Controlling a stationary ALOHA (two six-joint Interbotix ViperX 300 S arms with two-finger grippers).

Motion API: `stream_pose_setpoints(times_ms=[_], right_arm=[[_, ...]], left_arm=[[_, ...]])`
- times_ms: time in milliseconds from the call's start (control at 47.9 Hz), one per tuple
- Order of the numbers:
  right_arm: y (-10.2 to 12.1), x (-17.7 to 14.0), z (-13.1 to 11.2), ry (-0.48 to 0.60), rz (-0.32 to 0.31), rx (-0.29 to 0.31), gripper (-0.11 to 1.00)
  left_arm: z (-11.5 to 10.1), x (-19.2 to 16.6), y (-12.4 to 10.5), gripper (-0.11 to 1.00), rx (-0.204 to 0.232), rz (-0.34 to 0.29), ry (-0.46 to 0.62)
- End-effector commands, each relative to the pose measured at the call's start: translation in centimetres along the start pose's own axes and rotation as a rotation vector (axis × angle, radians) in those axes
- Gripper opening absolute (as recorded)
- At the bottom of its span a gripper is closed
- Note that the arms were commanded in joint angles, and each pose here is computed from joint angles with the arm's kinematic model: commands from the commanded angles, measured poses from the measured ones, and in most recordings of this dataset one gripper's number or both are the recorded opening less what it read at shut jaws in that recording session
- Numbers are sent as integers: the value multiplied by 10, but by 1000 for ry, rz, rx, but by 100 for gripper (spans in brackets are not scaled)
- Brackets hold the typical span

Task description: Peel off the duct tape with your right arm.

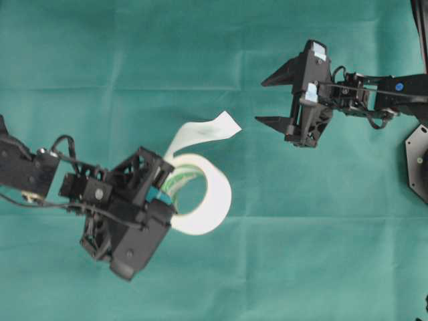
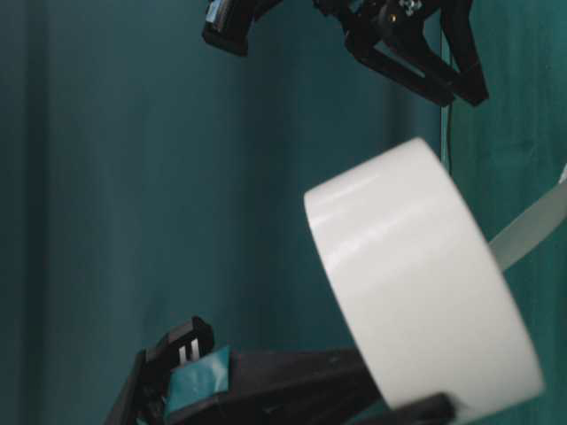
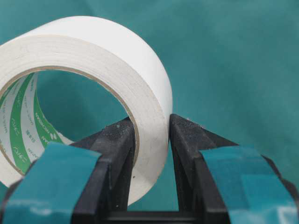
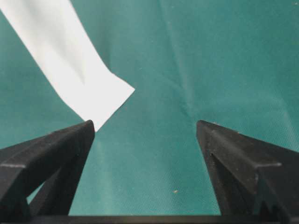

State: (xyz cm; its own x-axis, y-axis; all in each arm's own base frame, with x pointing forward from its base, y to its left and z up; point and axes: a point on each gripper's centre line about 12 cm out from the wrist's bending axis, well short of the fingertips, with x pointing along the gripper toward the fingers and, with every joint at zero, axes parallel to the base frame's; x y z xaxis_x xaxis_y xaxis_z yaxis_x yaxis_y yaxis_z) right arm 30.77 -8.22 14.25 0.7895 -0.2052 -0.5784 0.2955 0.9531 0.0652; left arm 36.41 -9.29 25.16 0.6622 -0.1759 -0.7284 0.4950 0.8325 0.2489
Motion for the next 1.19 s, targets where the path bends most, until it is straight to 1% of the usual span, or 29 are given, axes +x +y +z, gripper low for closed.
stream_pose_setpoints(times_ms=[0,84,272,355,501,627,773,877,1107,1170], right_arm=[[4,-6,5,-31,13,-6,70],[6,-7,1,-22,17,-6,70],[8,-8,-6,-7,23,14,70],[8,-9,-8,-2,23,19,69],[11,-10,-11,-8,32,17,69],[12,-10,-14,-13,38,14,69],[12,-11,-16,-8,38,14,69],[12,-11,-16,-8,38,14,69],[12,-11,-17,-7,39,10,69],[13,-11,-16,-8,39,10,69]], left_arm=[[12,-24,17,21,-6,50,-57],[7,-30,29,21,-14,75,-47],[-2,-42,53,21,14,125,-25],[-6,-47,65,21,18,146,-12],[-20,-58,91,21,-15,197,26],[-32,-64,107,21,-44,228,52],[-37,-62,109,21,-51,226,68],[-40,-56,104,21,-50,208,80],[-43,-42,81,21,-31,145,104],[-44,-39,74,21,-32,128,109]])
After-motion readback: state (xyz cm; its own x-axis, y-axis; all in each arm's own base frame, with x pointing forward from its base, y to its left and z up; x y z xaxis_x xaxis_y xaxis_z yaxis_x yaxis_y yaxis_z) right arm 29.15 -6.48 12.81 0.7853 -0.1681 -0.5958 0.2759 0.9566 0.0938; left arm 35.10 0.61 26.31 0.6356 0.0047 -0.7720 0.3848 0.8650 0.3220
